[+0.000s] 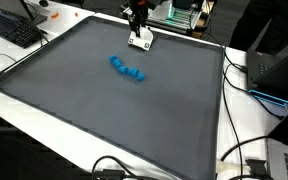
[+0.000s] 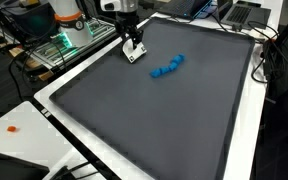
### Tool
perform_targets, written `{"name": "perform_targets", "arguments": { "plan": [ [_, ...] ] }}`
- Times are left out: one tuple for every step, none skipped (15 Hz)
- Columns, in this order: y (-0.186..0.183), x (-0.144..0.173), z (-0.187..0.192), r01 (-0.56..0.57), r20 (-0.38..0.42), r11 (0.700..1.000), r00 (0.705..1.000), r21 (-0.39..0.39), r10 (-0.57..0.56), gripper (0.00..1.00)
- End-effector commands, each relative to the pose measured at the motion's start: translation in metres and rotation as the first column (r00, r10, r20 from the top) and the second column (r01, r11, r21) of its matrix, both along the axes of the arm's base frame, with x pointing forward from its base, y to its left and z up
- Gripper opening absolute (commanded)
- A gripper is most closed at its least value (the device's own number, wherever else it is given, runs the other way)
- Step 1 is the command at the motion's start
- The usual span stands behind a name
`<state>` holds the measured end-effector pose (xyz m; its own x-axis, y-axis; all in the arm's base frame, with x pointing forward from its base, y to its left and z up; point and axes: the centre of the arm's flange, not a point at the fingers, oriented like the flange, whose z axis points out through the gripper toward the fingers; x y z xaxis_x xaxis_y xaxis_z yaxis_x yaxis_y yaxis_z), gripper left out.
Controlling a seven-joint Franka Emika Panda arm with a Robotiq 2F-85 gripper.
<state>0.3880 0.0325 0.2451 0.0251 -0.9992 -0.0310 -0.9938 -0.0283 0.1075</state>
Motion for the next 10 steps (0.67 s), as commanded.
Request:
{"name": "perform_targets", "arguments": {
  "plan": [
    [0.001, -0.003, 0.033, -0.039, -0.039, 0.998, 0.999, -0.053, 0.037, 0.96],
    [0.002, -0.001, 0.039, -0.065, -0.046, 0.996, 0.997, -0.056, 0.062, 0.99],
    [0.003, -0.001, 0.047, -0.112, -0.047, 0.992, 0.993, -0.062, 0.109, 1.00],
    [0.004, 0.000, 0.055, -0.167, -0.030, 0.984, 0.986, -0.058, 0.166, 1.00],
    [0.005, 0.002, 0.063, -0.209, -0.030, 0.975, 0.978, -0.072, 0.208, 1.00],
    [0.007, 0.003, 0.070, -0.271, -0.026, 0.959, 0.962, -0.080, 0.270, 1.00],
    [0.009, 0.005, 0.079, -0.327, -0.020, 0.942, 0.945, -0.076, 0.326, 1.00],
    [0.012, 0.007, 0.087, -0.376, -0.012, 0.924, 0.927, -0.077, 0.376, 1.00],
    [0.014, 0.009, 0.095, -0.424, 0.000, 0.902, 0.905, -0.078, 0.425, 1.00],
    [0.017, 0.011, 0.103, -0.471, 0.009, 0.879, 0.881, -0.078, 0.473, 1.00]
  ]
}}
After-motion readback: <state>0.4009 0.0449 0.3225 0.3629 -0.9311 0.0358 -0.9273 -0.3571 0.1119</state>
